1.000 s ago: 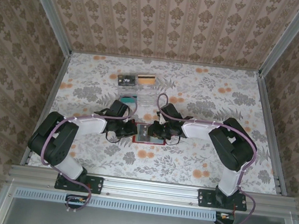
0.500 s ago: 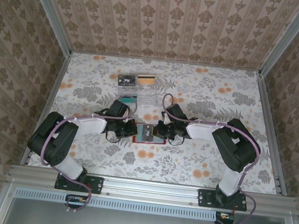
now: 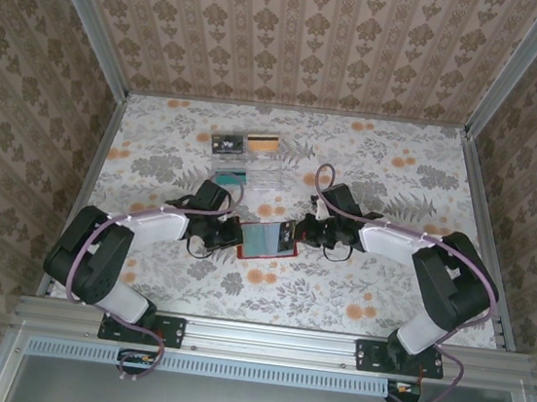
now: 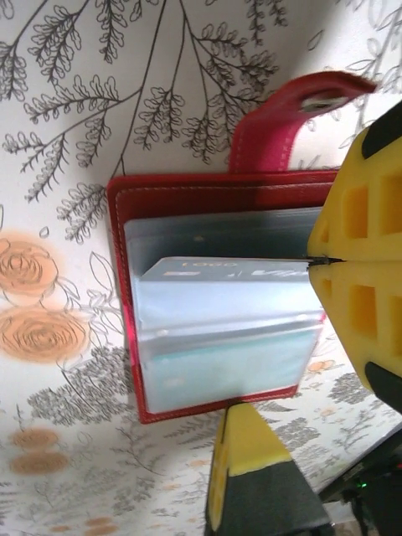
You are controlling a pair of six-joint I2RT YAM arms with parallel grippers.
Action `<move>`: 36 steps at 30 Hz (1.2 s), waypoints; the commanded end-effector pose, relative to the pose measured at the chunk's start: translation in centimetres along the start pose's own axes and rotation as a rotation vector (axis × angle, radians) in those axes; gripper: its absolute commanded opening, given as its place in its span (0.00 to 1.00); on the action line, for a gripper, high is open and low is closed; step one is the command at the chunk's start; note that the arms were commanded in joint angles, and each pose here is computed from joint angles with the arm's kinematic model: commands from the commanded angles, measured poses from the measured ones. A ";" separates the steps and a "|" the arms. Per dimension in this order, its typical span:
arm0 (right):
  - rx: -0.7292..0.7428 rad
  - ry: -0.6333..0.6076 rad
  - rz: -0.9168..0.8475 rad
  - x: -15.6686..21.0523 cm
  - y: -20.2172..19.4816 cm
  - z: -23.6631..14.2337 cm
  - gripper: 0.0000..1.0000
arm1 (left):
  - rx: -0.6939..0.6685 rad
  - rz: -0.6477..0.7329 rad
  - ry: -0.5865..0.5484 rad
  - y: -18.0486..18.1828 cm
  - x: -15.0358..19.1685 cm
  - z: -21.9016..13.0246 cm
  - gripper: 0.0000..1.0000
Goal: Take the credit cards out of the card holder
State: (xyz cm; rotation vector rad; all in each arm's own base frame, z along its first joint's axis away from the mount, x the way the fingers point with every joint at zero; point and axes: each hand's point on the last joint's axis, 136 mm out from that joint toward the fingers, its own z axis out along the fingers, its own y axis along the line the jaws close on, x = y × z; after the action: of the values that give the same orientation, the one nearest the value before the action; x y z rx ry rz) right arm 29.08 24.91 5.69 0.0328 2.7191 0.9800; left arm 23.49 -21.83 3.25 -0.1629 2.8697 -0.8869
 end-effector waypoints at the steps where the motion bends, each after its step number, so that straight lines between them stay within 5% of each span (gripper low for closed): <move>1: 0.031 -0.010 -0.104 -0.8 1.2 -2.3 0.00 | 0.033 0.026 -0.085 -1.9 -1.9 -2.9 0.10; 9: 0.120 -0.083 -0.383 -4.7 4.8 -6.5 0.00 | 0.068 0.012 -0.330 -3.0 -5.0 -11.7 1.00; 17: 0.187 -0.131 -0.771 -9.5 10.0 -6.8 0.00 | 0.068 -0.055 -0.485 -1.0 -4.1 -18.0 1.00; 36: 0.358 -0.241 -1.561 -18.9 20.6 -1.5 0.00 | 0.023 -0.138 -0.511 2.2 1.8 -20.7 1.00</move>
State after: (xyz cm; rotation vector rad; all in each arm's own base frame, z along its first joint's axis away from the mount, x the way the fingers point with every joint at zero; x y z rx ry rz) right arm 44.94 37.67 24.88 -1.3289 1.8133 0.1319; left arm 19.46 -9.79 19.47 -0.4468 2.3566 -0.8102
